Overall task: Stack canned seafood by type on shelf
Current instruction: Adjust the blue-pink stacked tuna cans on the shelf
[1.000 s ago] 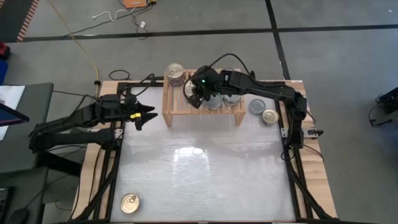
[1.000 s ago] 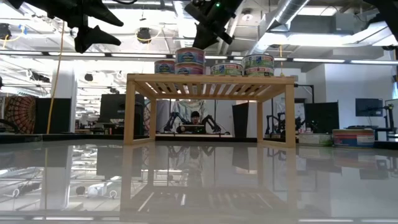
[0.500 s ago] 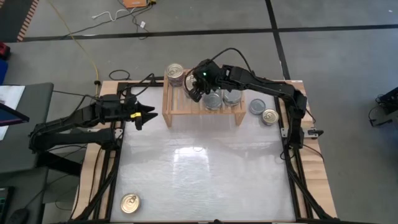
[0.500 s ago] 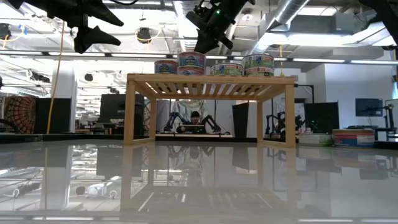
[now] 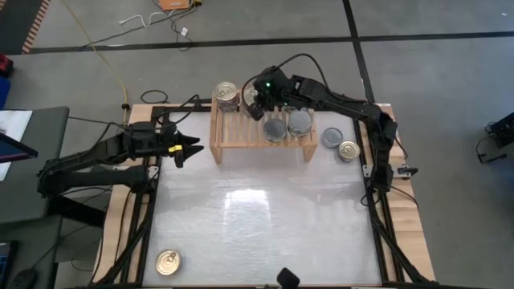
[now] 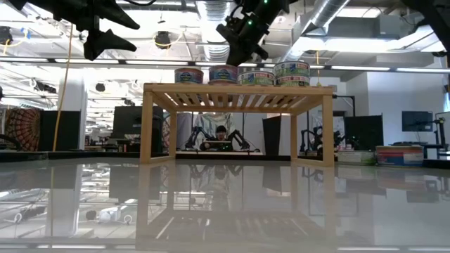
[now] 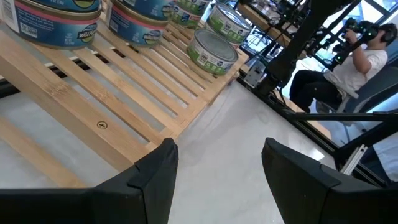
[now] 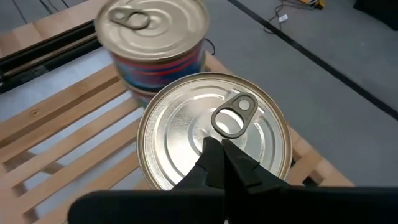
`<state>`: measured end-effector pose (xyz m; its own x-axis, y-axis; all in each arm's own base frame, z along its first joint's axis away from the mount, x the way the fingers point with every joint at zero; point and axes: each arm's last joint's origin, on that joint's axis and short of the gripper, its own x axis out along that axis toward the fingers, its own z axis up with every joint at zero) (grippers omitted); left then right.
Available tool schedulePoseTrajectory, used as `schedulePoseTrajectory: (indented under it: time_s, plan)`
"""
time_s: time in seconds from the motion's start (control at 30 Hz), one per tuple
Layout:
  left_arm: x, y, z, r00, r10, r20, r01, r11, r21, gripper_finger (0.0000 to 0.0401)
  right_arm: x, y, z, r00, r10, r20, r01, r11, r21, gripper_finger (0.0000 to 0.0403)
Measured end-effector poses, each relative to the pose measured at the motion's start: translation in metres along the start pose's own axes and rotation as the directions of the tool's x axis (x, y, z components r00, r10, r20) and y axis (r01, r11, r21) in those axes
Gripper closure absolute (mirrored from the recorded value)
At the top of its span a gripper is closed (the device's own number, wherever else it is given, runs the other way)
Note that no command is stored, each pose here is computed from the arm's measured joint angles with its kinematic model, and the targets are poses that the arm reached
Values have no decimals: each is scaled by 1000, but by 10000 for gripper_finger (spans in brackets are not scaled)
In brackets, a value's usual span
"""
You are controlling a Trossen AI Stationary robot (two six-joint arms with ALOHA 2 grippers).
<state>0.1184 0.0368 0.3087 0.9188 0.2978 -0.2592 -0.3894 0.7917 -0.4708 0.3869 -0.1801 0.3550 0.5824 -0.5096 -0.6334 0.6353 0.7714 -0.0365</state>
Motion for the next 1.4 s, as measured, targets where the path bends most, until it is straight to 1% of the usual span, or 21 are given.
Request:
schedulePoseTrajectory:
  time_s: [0.1,0.43,0.6,0.73,0.8,1.03,1.23,1.4]
  plan:
    - [0,0,0,1000,0,1,0,1000,-5,179,2,-4,2,1000,-7,16,8,1000,-12,389]
    - [0,0,0,1000,0,1,0,1000,-8,179,4,-13,11,996,-19,92,18,1000,18,389]
    - [0,0,0,1000,0,1,1,1000,-7,179,3,-10,10,996,-13,93,11,1000,14,389]
    - [0,0,0,1000,0,2,0,1000,-7,179,2,-7,7,997,62,54,-62,998,8,389]
    - [0,0,0,1000,0,2,0,1000,-7,179,2,-5,4,997,76,27,-77,997,10,389]
    - [0,0,0,1000,11,8,-11,1000,0,179,4,-8,6,996,74,41,-75,997,14,389]
    - [0,0,0,1000,17,12,-17,999,29,179,21,-8,2,997,72,20,-72,997,23,389]
    - [0,1,0,1000,23,14,-24,999,30,179,23,-7,4,996,77,51,-78,997,25,389]
